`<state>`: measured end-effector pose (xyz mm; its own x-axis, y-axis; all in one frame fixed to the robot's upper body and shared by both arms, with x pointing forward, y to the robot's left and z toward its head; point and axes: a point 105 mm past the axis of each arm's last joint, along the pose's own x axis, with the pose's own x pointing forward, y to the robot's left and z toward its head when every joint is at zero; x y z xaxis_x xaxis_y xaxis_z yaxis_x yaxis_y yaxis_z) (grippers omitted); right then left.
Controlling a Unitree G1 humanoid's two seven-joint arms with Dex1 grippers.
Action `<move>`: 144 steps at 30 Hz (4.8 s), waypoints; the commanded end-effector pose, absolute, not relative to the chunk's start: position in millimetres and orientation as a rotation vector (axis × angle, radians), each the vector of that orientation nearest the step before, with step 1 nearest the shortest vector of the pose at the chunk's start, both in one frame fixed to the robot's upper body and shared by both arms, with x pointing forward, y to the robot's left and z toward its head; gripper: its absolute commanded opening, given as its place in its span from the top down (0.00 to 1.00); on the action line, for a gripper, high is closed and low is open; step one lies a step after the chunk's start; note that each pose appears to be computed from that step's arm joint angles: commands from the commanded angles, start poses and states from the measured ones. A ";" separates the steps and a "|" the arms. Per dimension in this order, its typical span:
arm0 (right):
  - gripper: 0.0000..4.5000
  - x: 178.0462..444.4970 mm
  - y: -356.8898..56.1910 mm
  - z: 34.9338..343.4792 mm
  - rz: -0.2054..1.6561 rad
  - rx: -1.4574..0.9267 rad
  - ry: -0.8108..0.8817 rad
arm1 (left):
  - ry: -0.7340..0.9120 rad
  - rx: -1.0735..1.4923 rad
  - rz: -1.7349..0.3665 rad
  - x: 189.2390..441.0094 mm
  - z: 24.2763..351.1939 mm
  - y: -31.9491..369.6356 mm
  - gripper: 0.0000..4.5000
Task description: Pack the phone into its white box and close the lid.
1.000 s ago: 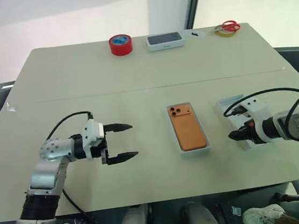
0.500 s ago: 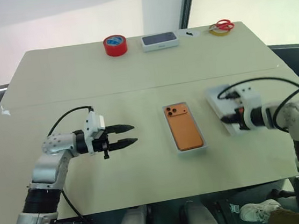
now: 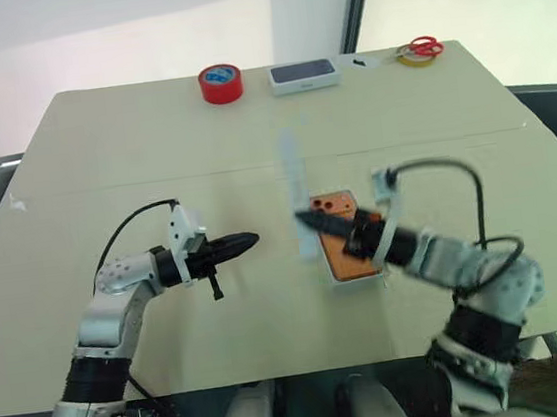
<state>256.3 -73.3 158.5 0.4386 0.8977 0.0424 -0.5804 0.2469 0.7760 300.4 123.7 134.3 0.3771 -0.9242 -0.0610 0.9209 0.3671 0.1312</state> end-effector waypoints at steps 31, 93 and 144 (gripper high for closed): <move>0.86 274.0 -80.9 140.6 0.914 0.830 0.677 | -0.069 0.085 -1.264 301.5 107.3 37.9 1.00; 0.99 311.1 -201.4 133.9 0.695 -0.378 0.254 | 0.053 0.159 -1.307 333.2 95.1 -3.1 1.00; 0.94 303.9 -226.5 84.7 0.636 -0.480 0.423 | 0.175 0.223 -1.373 328.2 74.3 -32.5 0.88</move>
